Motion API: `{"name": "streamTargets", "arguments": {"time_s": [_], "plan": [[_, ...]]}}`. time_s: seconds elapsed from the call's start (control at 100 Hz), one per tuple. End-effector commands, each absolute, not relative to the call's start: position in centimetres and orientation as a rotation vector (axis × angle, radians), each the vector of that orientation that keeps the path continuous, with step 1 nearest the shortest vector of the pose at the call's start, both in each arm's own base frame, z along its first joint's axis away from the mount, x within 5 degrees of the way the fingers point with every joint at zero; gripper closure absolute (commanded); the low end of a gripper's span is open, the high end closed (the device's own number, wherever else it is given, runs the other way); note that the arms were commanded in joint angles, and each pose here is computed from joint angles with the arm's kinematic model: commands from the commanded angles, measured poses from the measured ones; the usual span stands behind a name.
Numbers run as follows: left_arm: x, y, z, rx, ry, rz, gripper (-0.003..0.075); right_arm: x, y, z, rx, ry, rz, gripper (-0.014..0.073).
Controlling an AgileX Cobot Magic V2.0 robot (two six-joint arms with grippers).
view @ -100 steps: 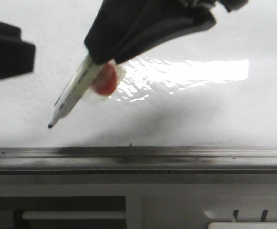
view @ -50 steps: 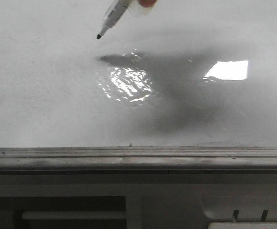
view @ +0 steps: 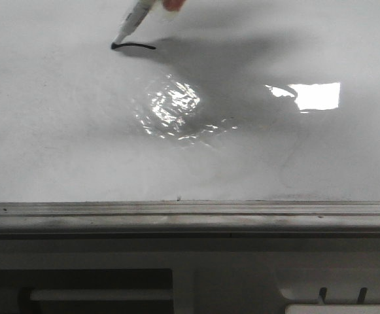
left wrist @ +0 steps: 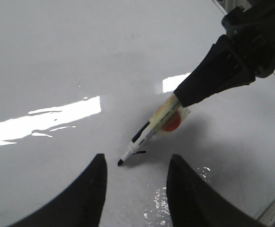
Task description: Write number 9 on whiteboard
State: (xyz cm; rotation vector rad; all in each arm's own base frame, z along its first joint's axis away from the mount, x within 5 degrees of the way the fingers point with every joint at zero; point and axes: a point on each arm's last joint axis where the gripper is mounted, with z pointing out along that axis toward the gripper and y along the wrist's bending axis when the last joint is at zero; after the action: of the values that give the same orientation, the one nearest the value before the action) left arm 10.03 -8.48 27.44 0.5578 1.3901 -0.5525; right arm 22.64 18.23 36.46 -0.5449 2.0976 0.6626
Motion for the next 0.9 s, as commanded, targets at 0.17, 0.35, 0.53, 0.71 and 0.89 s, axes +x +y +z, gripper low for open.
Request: {"name": "streamTargets", "arguments": {"time_s": [0.17,0.35,0.53,0.71,0.89], "plan": [[10.1,-8.5,29.2,0.507,1.290,-0.587,0.0447,21.5,16.9,38.0,-0.637,2.099,0.568,0.0661],[10.1,-8.5,29.2,0.507,1.290,-0.587,0.0447,22.2,15.7,40.7,-0.586,2.022,0.536,0.0661],[10.1,-8.5,29.2,0.507,1.290,-0.587,0.0447,22.4,15.9,39.2,-0.609,2.122,0.540,0.0661],[10.1,-8.5,29.2,0.507,1.290,-0.587,0.0447,21.0,17.0,34.1,-0.598,2.252,0.640,0.0661],[10.0,-8.6,29.1,0.532,1.289,-0.574,0.0444,19.8,18.0,35.6,-0.637,2.159,0.692,0.0661]]}}
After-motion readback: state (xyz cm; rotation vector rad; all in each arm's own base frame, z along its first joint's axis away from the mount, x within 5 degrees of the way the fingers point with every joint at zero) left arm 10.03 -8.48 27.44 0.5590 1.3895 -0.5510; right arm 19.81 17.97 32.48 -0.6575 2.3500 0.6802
